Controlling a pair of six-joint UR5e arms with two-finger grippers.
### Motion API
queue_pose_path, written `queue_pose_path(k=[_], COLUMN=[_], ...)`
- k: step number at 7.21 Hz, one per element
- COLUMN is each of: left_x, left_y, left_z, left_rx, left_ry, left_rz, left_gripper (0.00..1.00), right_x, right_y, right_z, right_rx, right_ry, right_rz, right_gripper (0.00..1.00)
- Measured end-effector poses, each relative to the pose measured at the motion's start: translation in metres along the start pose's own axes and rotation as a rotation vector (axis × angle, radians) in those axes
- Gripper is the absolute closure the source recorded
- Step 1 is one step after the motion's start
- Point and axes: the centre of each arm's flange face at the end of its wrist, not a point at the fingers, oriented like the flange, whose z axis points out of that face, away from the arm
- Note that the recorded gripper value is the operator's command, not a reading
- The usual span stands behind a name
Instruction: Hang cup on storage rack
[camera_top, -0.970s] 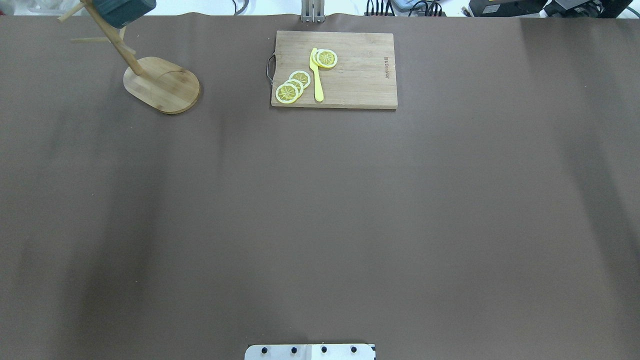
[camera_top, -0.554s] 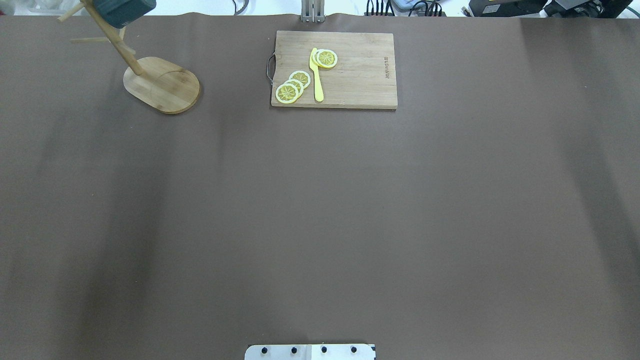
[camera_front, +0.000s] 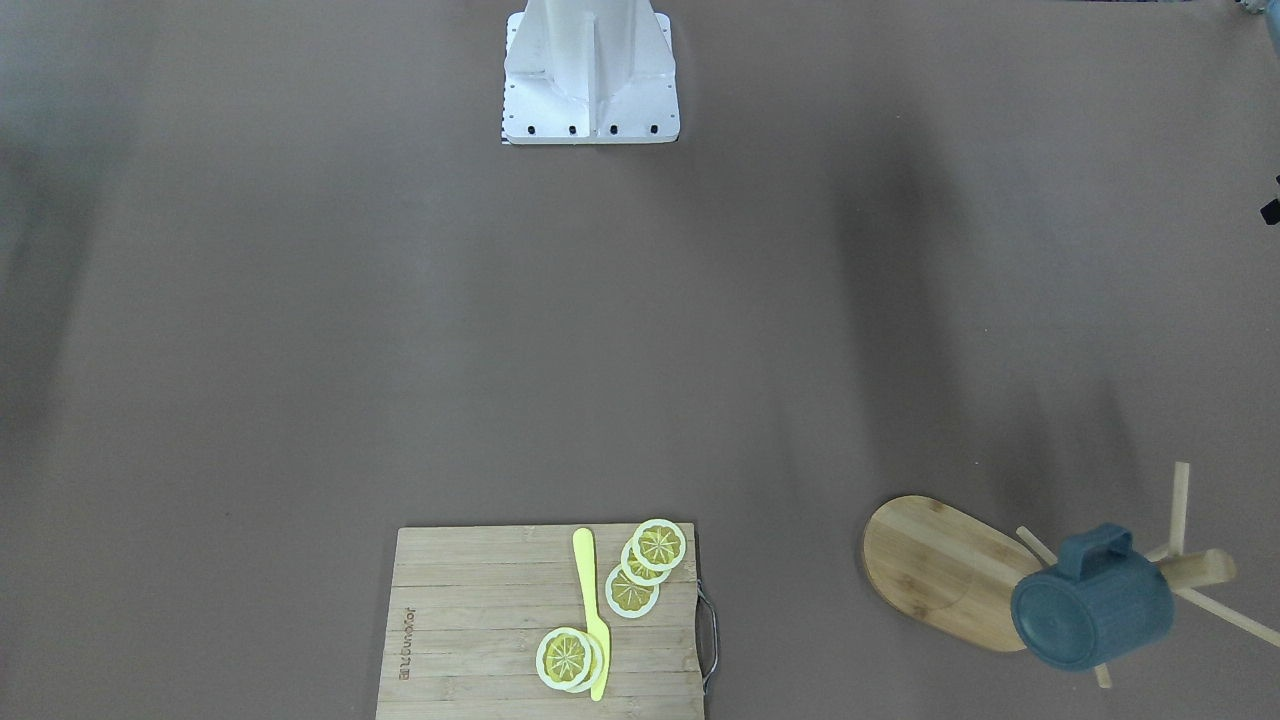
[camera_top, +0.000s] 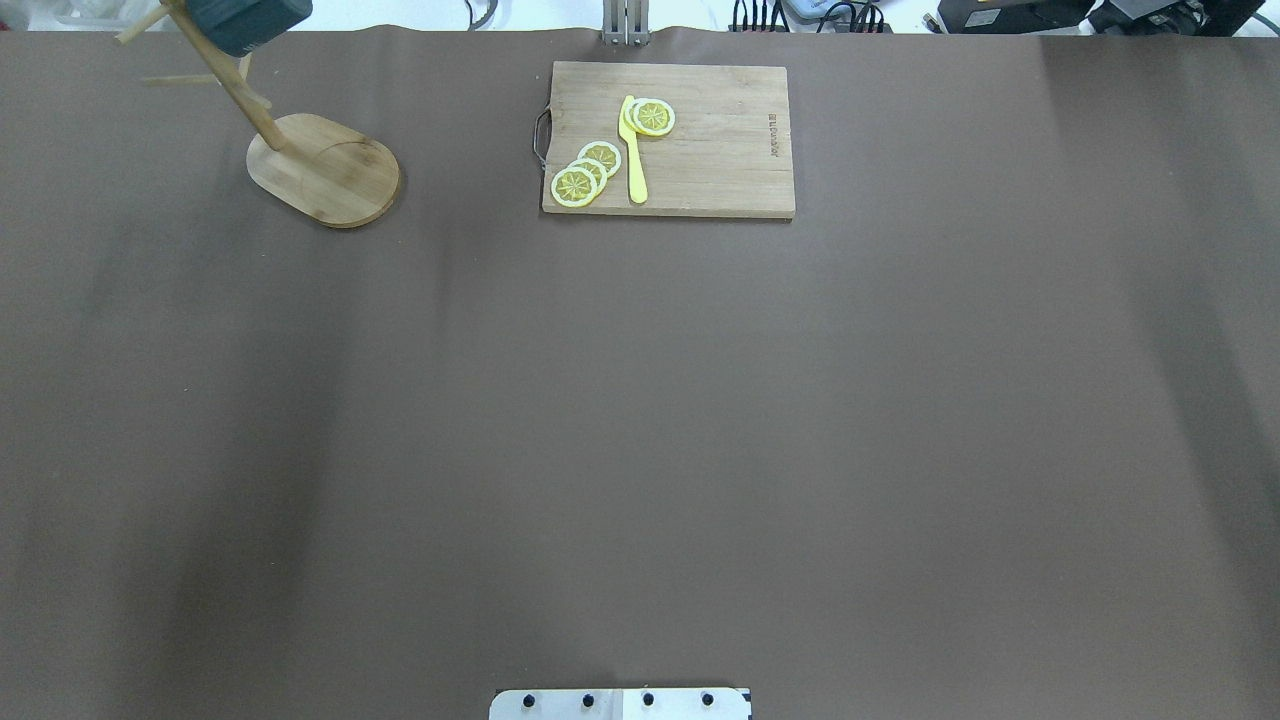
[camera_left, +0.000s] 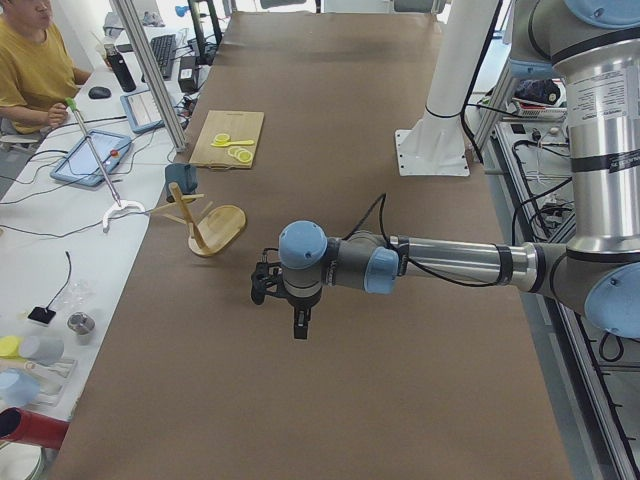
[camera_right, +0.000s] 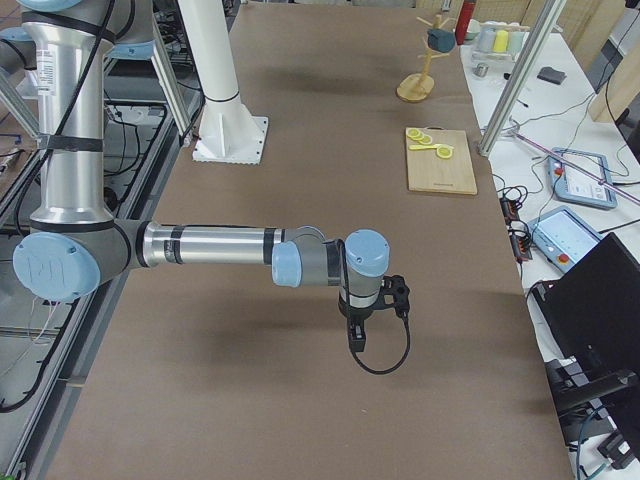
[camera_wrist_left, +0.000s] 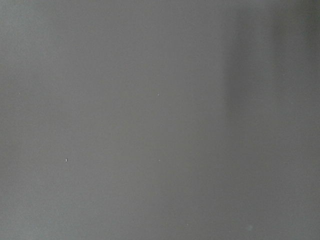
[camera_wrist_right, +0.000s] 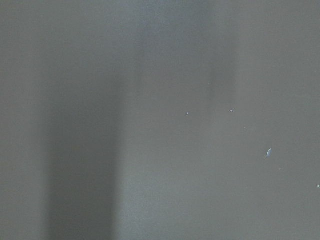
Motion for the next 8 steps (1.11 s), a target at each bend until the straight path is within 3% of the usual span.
queue_pose_path(k=[3, 8], left_x=[-0.007, -0.015], left_y=[0.016, 0.015], left_z=[0.004, 0.012], left_rx=[0.073, 0.095], left_ry=[-0.001, 0.01], left_rz=[0.079, 0.097], left_gripper=[0.02, 0.02], right_x=[0.001, 0.001], right_y=[0.002, 0.003], right_z=[0.002, 0.002], right_rx=[-0.004, -0.003], right_ry=[-0.014, -0.016], right_rz=[0.003, 0.004], right_gripper=[0.0, 0.0])
